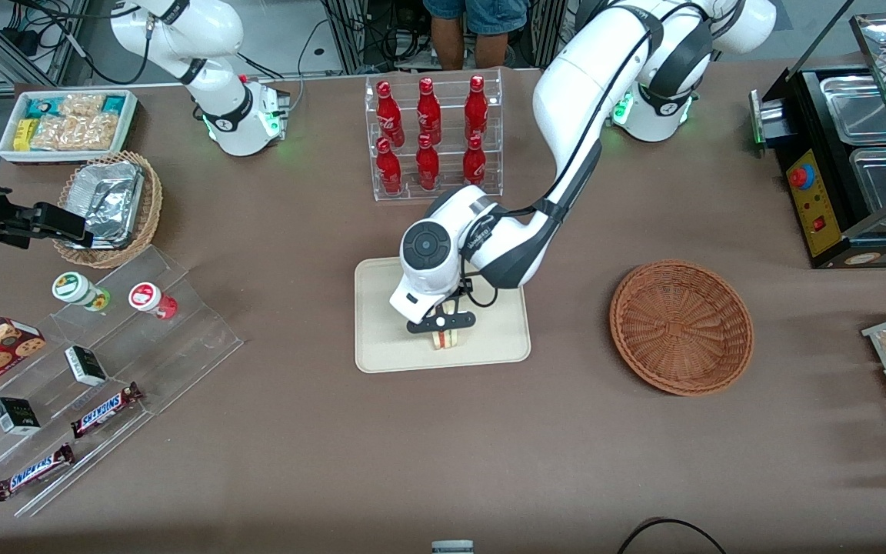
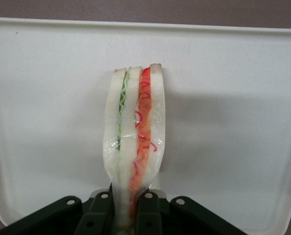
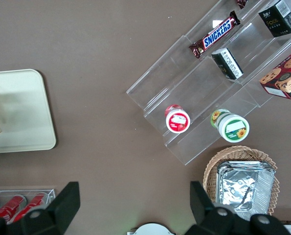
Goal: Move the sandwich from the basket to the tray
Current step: 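Lower the sandwich onto the tray and open the left gripper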
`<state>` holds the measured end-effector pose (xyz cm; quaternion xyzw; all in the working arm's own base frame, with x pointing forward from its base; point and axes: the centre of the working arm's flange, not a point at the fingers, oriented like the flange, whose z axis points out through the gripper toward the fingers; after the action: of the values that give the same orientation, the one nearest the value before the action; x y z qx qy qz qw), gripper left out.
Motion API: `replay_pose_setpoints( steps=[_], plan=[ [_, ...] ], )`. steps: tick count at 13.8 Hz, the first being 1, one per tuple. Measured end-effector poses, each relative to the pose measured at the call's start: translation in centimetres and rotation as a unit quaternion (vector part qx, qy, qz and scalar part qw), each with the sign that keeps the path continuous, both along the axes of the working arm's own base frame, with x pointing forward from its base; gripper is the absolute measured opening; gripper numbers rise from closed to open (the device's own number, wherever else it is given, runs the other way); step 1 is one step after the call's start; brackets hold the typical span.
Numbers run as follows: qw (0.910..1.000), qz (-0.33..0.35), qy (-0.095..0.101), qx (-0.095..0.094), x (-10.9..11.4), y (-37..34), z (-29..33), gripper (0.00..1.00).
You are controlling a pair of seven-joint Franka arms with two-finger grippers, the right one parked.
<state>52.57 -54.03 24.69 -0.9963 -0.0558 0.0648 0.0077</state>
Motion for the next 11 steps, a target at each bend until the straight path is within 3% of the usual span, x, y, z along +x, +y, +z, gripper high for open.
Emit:
replay_pose_setpoints(
  steps=[2,3,9,11],
  plan=[
    [1.0000,0.001,0.001,0.001,0.0,0.0,-0.5,0.15],
    [1.0000,0.002,0.001,0.001,0.0,0.0,-0.7,0.22],
    [0.9999,0.004,-0.008,-0.008,0.5,-0.2,0.3,0.84],
    [0.9997,0.004,-0.016,-0.015,0.8,-0.3,2.7,1.00]
  ],
)
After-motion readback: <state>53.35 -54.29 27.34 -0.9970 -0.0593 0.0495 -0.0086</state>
